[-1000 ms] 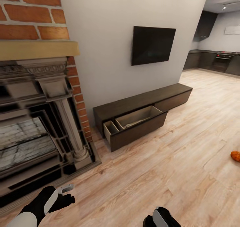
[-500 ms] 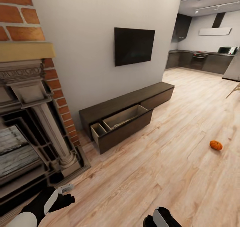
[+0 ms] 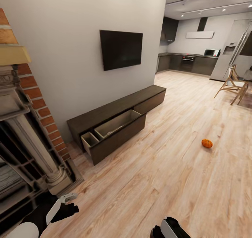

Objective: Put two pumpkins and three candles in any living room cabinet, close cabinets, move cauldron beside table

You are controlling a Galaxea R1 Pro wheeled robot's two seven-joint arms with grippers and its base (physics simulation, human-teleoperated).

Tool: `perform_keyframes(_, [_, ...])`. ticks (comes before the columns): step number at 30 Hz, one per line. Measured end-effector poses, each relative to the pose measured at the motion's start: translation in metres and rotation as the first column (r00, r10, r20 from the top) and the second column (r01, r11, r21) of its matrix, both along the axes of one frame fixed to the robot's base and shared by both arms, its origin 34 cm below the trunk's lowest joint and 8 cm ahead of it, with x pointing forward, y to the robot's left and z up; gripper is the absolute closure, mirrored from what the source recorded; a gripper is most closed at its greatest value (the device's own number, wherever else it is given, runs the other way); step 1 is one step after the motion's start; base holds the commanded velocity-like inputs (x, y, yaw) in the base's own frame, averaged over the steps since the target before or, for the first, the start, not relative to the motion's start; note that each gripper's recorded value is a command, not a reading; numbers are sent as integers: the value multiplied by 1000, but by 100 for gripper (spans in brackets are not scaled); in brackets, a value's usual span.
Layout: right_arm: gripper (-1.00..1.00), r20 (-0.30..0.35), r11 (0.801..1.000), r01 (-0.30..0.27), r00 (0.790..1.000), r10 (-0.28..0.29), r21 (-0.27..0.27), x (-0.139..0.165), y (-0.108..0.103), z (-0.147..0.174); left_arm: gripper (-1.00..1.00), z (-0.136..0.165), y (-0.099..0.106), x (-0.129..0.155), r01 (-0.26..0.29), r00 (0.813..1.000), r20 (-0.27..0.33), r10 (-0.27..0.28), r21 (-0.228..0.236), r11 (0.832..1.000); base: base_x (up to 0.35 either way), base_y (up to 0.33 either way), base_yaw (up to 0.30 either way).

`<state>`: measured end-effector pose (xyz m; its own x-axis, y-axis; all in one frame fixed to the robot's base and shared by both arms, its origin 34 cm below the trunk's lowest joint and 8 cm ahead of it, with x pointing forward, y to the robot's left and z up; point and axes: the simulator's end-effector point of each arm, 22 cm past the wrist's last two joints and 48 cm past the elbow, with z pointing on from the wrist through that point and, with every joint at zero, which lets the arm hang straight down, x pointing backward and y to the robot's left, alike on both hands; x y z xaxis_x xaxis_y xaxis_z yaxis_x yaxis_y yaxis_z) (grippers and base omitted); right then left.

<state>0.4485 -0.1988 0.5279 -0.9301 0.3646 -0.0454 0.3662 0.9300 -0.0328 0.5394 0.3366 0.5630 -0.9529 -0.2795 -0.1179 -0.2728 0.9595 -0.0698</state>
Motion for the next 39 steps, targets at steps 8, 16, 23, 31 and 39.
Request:
perform_keyframes(8, [100, 3, 1000, 1, 1000, -1, 1, 1, 1, 1, -100, 2, 0, 2, 0, 1000, 6, 0, 1, 1000, 0, 0, -279])
perform_keyframes(16, [100, 7, 1000, 1, 1000, -1, 0, 2, 0, 2, -100, 3, 0, 3, 0, 1000, 10, 0, 1, 1000, 0, 0, -279])
perform_keyframes(23, [100, 21, 1000, 5, 1000, -5, -4, 5, -1, 3, -100, 5, 0, 4, 0, 1000, 13, 0, 1, 1000, 0, 0, -280])
perform_keyframes(31, [100, 39, 1000, 15, 999, -15, -9, 9, -1, 5, -100, 6, 0, 5, 1, 1000, 17, -1, 1, 1000, 0, 0, -280])
perform_keyframes(39, [100, 44, 1000, 15, 999, -15, -9, 11, -2, 6, -100, 8, 0, 6, 1, 1000, 22, -1, 1, 1000, 0, 0, -280])
